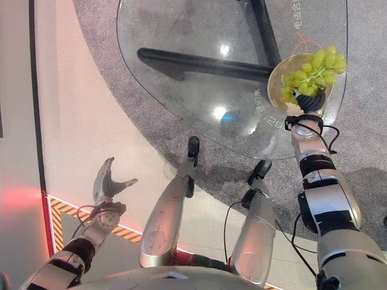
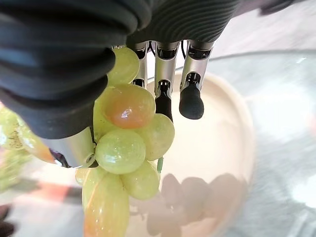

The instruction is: Pick up fruits into the plate

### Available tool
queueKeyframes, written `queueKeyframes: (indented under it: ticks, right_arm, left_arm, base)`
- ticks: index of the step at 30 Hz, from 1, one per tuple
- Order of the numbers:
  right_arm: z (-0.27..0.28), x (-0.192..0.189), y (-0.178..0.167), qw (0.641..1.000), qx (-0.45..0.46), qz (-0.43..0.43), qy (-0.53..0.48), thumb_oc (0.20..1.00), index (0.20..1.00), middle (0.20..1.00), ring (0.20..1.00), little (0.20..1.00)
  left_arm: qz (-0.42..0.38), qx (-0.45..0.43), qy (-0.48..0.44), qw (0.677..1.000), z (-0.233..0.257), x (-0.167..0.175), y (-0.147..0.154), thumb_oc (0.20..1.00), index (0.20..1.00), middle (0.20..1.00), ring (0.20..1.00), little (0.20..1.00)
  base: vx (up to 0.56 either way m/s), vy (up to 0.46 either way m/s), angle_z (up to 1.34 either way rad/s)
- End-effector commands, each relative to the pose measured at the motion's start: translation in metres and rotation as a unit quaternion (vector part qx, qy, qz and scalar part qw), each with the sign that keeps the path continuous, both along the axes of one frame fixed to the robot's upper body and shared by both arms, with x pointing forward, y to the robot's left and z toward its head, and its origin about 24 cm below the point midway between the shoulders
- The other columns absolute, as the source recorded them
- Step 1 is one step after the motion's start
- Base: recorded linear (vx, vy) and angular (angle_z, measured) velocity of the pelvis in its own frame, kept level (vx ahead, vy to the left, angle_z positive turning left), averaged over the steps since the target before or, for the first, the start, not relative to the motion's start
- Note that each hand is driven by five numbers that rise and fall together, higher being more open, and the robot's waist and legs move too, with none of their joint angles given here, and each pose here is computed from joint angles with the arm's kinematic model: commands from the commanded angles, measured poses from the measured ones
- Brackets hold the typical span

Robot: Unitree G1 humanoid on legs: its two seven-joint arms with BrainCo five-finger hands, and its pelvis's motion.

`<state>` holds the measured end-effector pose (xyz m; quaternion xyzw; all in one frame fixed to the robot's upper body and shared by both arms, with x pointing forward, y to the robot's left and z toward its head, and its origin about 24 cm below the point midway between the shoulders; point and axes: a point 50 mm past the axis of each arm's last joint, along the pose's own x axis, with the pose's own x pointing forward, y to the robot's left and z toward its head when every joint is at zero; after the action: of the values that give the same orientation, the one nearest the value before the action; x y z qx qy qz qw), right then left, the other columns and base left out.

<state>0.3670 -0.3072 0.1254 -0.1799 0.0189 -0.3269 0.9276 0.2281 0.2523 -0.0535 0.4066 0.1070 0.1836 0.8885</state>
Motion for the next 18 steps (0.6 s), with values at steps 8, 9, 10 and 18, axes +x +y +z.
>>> queueKeyframes:
  ticks: [8,9,10,18]
  right_arm:
    - [-0.019,-0.029,-0.056,0.986,0.016,-0.017,0.165,1.000,1.000,1.000,1.000,1.000]
    - [-0.021,-0.030,-0.056,0.984,0.018,-0.009,0.177,1.000,1.000,1.000,1.000,1.000]
    - [-0.021,-0.029,-0.056,0.983,0.019,-0.004,0.182,1.000,1.000,1.000,1.000,1.000]
    - [-0.008,-0.033,-0.067,0.960,-0.142,-0.001,0.243,1.000,1.000,1.000,1.000,1.000]
  left_arm:
    - [0.007,0.005,0.036,0.999,-0.005,-0.015,0.014,1.000,1.000,1.000,1.000,1.000]
    - [0.008,0.006,0.037,0.999,-0.005,-0.016,0.015,1.000,1.000,1.000,1.000,1.000]
    - [0.009,0.006,0.038,0.999,-0.005,-0.016,0.016,1.000,1.000,1.000,1.000,1.000]
    - [0.024,0.020,0.060,0.998,0.000,-0.018,0.035,1.000,1.000,1.000,1.000,1.000]
  base:
    - [0.01,-0.034,0.01]
    - [0.00,0.000,0.00]
    - [0.00,0.000,0.00]
    - [-0.01,-0.043,0.05]
